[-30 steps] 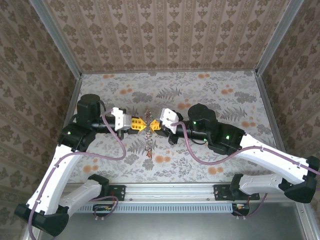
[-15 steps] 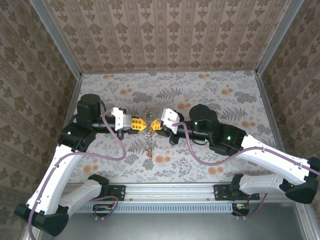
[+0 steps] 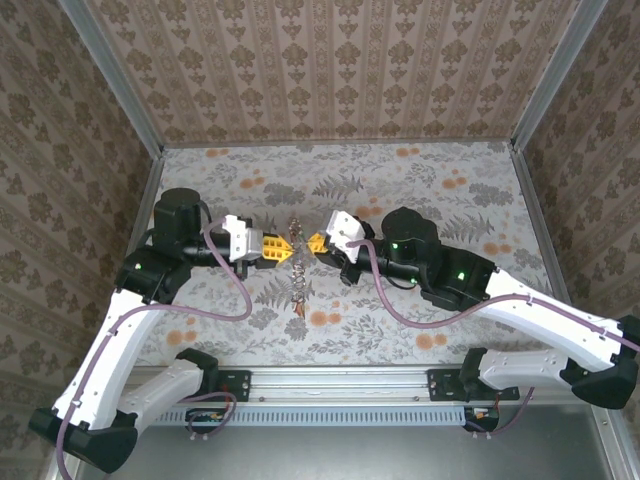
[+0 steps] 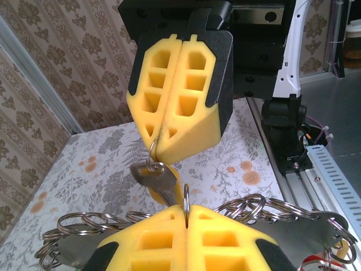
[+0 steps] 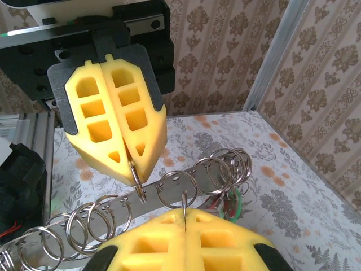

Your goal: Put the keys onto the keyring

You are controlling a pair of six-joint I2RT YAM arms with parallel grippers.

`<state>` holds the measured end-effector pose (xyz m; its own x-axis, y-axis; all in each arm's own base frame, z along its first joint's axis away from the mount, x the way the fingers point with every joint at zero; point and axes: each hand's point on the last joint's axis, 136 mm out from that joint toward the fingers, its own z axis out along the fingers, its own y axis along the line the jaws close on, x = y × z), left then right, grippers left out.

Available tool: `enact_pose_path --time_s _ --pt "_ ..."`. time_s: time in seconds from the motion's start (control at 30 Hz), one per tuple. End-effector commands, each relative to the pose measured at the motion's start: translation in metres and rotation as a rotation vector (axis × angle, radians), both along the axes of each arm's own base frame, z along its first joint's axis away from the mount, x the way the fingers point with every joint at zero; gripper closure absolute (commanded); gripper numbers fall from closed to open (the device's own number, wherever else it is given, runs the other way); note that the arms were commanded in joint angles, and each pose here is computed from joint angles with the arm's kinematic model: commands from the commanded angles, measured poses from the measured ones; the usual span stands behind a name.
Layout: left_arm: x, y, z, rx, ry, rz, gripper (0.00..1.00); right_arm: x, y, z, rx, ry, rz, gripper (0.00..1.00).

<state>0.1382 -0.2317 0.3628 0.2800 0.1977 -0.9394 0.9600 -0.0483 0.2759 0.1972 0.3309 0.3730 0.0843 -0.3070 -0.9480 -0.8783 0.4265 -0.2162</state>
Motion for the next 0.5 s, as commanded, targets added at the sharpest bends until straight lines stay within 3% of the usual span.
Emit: enact_pose_path --time_s 0.0,0.47 --pt "-0.006 0.002 0.006 -0.023 -0.006 -0.021 1.0 0.002 -0.006 0.008 0.011 0.0 -0.029 1.0" --pt "-0.006 0.0 0.01 -0.011 -0.006 -0.025 1.0 -0.028 -0.001 -0.003 -0.027 0.035 0.138 1.0"
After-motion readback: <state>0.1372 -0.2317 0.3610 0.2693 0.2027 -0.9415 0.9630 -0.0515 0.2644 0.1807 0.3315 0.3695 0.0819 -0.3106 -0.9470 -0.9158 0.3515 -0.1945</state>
